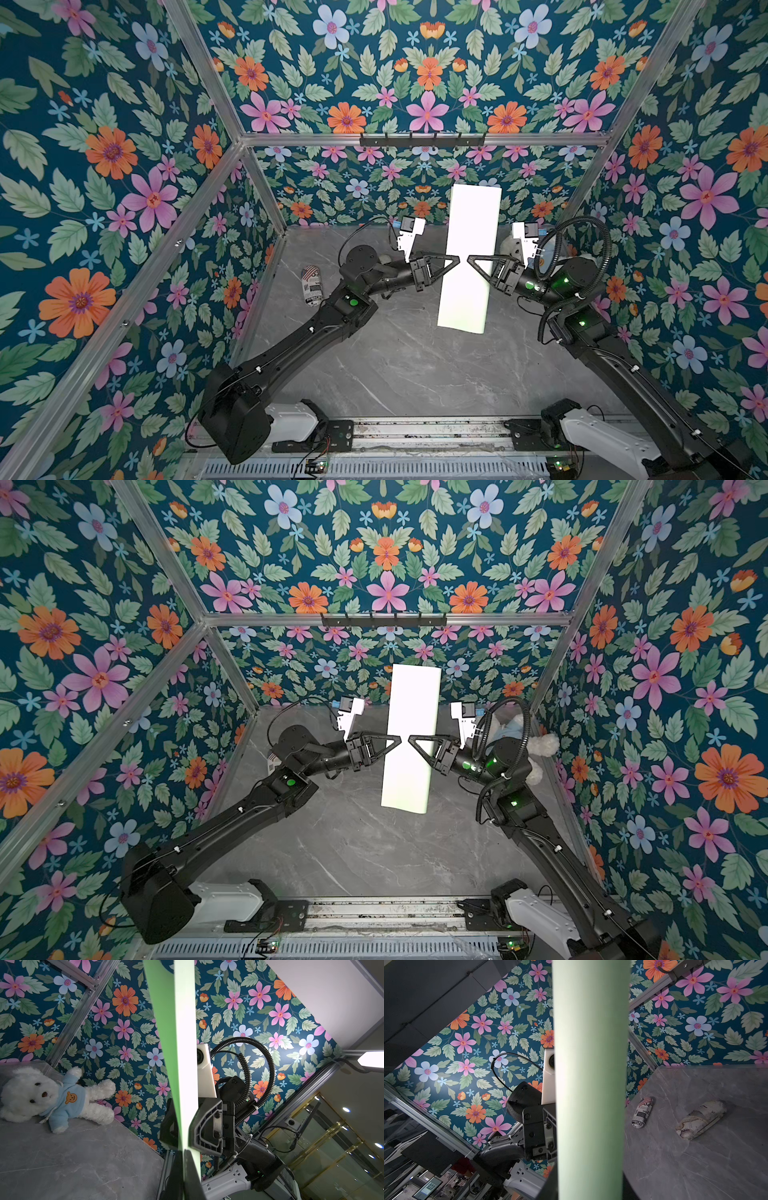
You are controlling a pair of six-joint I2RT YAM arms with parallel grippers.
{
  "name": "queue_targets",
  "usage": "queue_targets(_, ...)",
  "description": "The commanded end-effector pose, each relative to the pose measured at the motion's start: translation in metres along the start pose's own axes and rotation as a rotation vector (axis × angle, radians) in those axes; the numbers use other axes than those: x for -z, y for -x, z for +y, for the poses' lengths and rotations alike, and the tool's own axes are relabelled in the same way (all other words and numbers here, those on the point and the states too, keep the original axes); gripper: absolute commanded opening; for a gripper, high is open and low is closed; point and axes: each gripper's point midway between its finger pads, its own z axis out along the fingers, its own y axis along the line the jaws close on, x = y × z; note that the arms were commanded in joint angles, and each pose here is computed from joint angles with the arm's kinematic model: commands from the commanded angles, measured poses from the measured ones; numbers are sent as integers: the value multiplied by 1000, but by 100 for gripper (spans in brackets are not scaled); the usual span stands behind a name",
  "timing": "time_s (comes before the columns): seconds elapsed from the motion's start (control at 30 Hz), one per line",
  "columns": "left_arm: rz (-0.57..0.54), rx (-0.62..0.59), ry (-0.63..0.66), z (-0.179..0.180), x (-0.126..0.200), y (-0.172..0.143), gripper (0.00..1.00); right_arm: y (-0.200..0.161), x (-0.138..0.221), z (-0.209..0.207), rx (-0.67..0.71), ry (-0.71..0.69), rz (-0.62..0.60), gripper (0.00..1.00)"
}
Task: Fold the rectangular paper in half along the long edge
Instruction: Fold the paper.
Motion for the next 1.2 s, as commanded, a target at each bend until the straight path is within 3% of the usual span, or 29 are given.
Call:
queue_targets(0.0, -13, -33, -20, -7, 1, 4, 0, 3, 3, 12, 43, 29, 3, 27)
queue_targets(0.4, -20, -44, -25, -12, 4, 5, 0, 4, 6, 10, 45, 13, 10, 17)
queue_targets(0.67, -19, -47, -25, -12, 4, 5, 0, 4, 9, 11, 56, 1, 20, 18)
queue_targets(0.73, -19, -46, -24, -11, 4, 5, 0, 3, 9, 11, 59, 5, 24, 14)
queue_targets(0.8, -18, -46, -24, -11, 3, 5, 0, 3, 10, 12, 61, 6, 24, 3)
queue_targets(0.93, -21, -49, -26, -12, 4, 5, 0, 4, 13, 12, 68, 3, 19, 6)
queue_targets(1.03, -22, -52, -28, -14, 4, 6, 0, 4, 15, 14, 79, 7, 17, 0)
queue_targets(1.17, -22, -55, -31, -15, 4, 6, 0, 7, 17, 18, 85, 13, 3, 0)
